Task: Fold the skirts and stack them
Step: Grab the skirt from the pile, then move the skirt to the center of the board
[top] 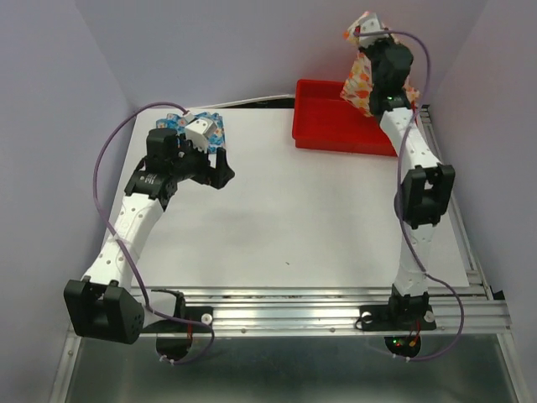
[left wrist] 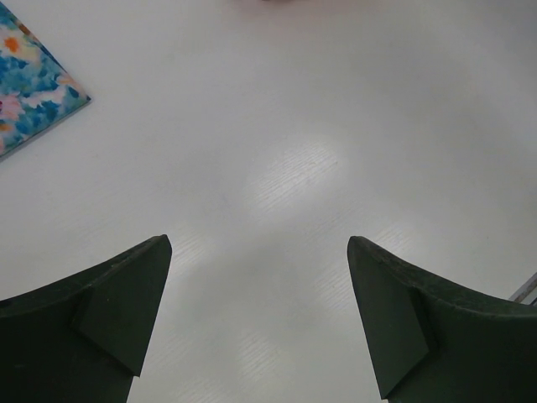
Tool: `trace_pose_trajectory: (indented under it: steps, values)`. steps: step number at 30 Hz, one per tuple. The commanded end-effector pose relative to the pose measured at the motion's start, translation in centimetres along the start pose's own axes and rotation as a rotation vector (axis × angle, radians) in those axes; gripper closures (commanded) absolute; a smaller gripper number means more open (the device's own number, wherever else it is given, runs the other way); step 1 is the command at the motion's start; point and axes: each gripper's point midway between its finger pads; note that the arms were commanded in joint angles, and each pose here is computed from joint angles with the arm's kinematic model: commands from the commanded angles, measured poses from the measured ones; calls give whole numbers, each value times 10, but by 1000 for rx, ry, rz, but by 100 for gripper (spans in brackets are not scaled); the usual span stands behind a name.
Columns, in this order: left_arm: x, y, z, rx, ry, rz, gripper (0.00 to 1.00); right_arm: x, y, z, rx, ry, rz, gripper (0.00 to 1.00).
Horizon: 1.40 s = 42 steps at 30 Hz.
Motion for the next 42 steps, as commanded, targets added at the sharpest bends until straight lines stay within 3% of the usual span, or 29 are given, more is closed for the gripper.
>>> trace_pose_trajectory:
  steps: [1,3,4,6,7,13,18,19,21,28,32,35,37,42]
  values:
    - [11,3,-25,-34,-92,-44,1,50,-105,-150,-203,-255,72,99]
    - [15,7,-32,-48,-111,-68,2,66,-117,-168,-253,-250,38,99]
    - [17,7,-36,-55,-124,-75,2,86,-133,-197,-301,-299,15,99]
    - [22,7,-45,-78,-170,-87,2,104,-129,-207,-351,-274,-78,99]
    - [24,6,-48,-79,-185,-86,2,125,-135,-232,-397,-319,-146,99]
    - [29,-1,-52,-90,-226,-69,2,209,-68,-241,-648,-202,-603,99]
    - [27,-10,-31,-111,-193,-20,2,272,5,-198,-877,56,-910,99]
    - [27,-12,-28,-124,-191,-15,2,288,40,-164,-964,197,-963,99]
    - [26,-13,-15,-145,-166,-8,2,314,79,-117,-1057,362,-1000,99]
    - [6,-16,42,-157,-18,63,8,350,155,-25,-1249,693,-956,99]
    - [-6,-32,62,-30,20,148,11,338,174,13,-1309,775,-816,99]
    - [-18,-71,78,105,53,318,12,336,181,32,-1323,834,-750,99]
    - [-25,-103,84,114,56,428,12,343,181,35,-1345,859,-729,99]
    - [-43,-164,102,303,128,586,10,346,156,38,-1333,825,-571,99]
Point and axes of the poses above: each gripper's point midway between its finger pads, its own x axis back along the fingers, its own y axis along the line the jaws close on, z = x × y, and after that the axes turned 7 degrees about -x, right-handed
